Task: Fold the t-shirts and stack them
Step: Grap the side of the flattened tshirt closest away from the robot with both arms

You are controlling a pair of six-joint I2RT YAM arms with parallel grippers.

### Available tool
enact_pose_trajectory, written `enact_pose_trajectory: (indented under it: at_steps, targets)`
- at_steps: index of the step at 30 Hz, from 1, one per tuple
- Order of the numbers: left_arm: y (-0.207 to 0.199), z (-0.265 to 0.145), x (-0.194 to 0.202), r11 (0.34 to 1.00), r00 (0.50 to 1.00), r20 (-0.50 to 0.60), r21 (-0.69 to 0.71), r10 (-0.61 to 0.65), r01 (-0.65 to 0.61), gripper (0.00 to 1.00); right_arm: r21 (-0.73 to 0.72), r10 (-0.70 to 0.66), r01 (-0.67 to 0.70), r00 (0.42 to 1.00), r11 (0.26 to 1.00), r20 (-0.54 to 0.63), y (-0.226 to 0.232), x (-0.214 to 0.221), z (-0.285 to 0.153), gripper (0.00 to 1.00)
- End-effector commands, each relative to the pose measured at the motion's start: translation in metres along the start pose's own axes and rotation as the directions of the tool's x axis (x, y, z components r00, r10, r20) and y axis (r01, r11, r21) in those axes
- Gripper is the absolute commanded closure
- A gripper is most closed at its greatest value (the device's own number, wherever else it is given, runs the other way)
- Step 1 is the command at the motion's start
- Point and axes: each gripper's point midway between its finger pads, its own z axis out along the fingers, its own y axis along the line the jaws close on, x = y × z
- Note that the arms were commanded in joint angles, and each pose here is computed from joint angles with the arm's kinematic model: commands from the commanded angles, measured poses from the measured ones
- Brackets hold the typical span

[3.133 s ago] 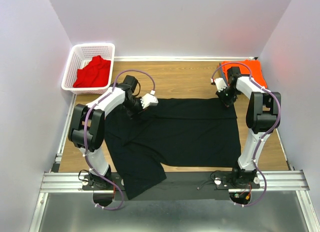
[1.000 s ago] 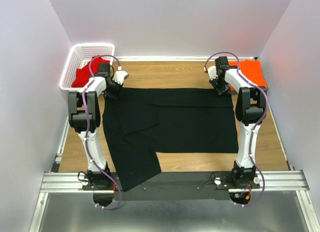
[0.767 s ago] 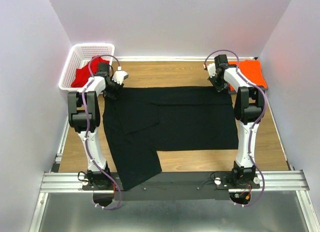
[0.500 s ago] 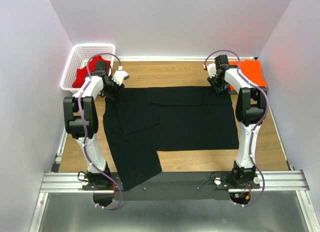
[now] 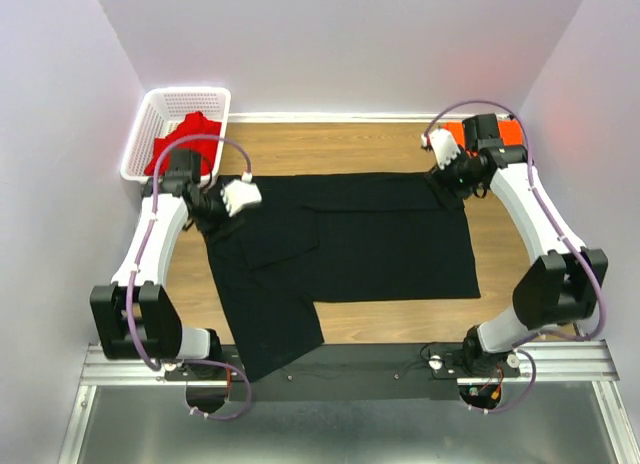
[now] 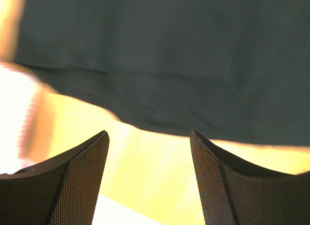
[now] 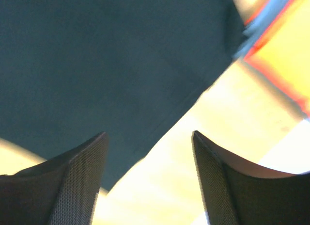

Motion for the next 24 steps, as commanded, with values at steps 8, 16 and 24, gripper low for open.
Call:
enact_pose_trajectory:
  at_steps: [8, 16, 24]
  targets:
    - [-0.081, 0.003, 0.073, 0.984, 0.971, -0.207, 0.151, 0.123, -0.092, 0.28, -0.289, -0.275, 0.176, 0.896, 0.941, -0.348, 0.106, 0.18, -0.015, 0.46]
    - [-0.084, 0.002, 0.083, 0.986, 0.961, -0.25, 0.145, 0.117, -0.082, 0.29, -0.239, -0.35, 0.27, 0.837, 0.933, -0.422, 0.103, 0.224, 0.009, 0.49]
    - [-0.096, 0.011, 0.082, 0.972, 0.953, -0.25, 0.204, 0.169, -0.119, 0.27, -0.209, -0.356, 0.292, 0.827, 0.933, -0.434, 0.103, 0.239, 0.028, 0.5]
